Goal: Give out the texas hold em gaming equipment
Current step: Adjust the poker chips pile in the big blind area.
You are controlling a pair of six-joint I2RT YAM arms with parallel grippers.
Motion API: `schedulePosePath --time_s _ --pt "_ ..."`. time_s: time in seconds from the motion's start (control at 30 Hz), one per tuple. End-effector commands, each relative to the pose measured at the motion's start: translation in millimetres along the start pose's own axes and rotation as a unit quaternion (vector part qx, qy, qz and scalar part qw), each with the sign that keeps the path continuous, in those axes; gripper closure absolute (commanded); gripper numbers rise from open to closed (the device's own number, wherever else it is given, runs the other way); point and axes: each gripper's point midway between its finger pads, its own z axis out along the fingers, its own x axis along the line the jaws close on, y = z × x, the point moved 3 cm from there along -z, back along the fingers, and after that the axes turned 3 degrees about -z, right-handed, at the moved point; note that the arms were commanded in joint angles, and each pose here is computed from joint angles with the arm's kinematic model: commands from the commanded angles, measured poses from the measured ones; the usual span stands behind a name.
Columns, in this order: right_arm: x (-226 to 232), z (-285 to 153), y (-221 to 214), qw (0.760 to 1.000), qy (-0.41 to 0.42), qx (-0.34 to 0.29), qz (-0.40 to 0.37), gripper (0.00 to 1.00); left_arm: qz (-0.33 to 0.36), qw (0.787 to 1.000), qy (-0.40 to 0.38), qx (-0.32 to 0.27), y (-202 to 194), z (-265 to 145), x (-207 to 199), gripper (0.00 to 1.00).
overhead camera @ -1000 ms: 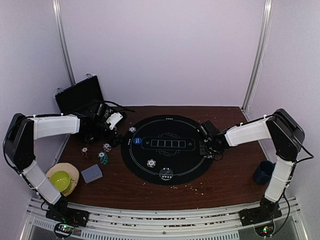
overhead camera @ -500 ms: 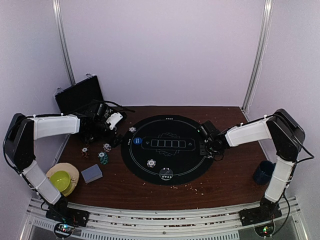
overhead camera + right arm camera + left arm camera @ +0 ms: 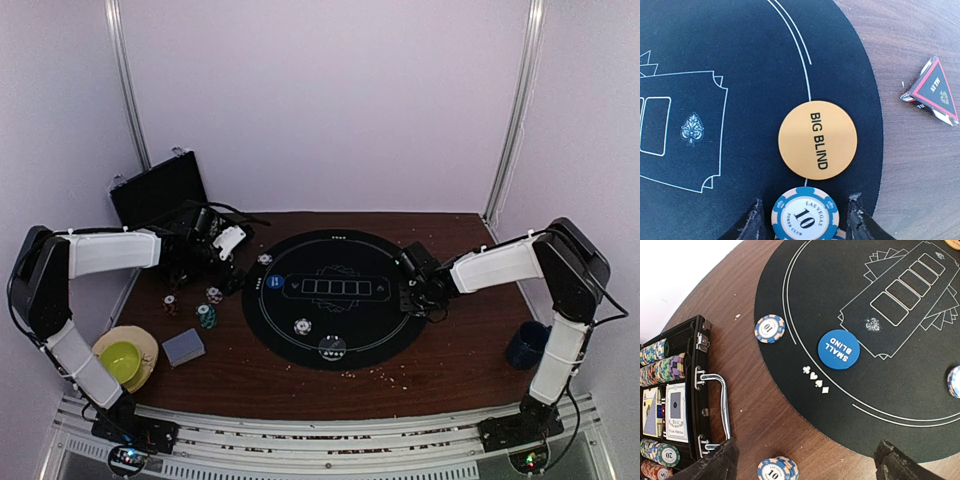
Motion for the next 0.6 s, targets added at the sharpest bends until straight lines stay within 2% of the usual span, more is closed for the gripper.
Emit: schedulePosePath --time_s 0.0,0.57 --pt "0.7 0.9 -3.3 1.0 -0.005 0.007 -0.01 0.45 -0.004 1.0 0.003 -0.012 4.9 2.0 4.1 0.02" --pt "-5.2 2.9 -5.3 1.0 -0.026 0.003 -0.01 0.49 -0.005 1.0 0.004 -0.013 5.3 0.9 4.5 0.02"
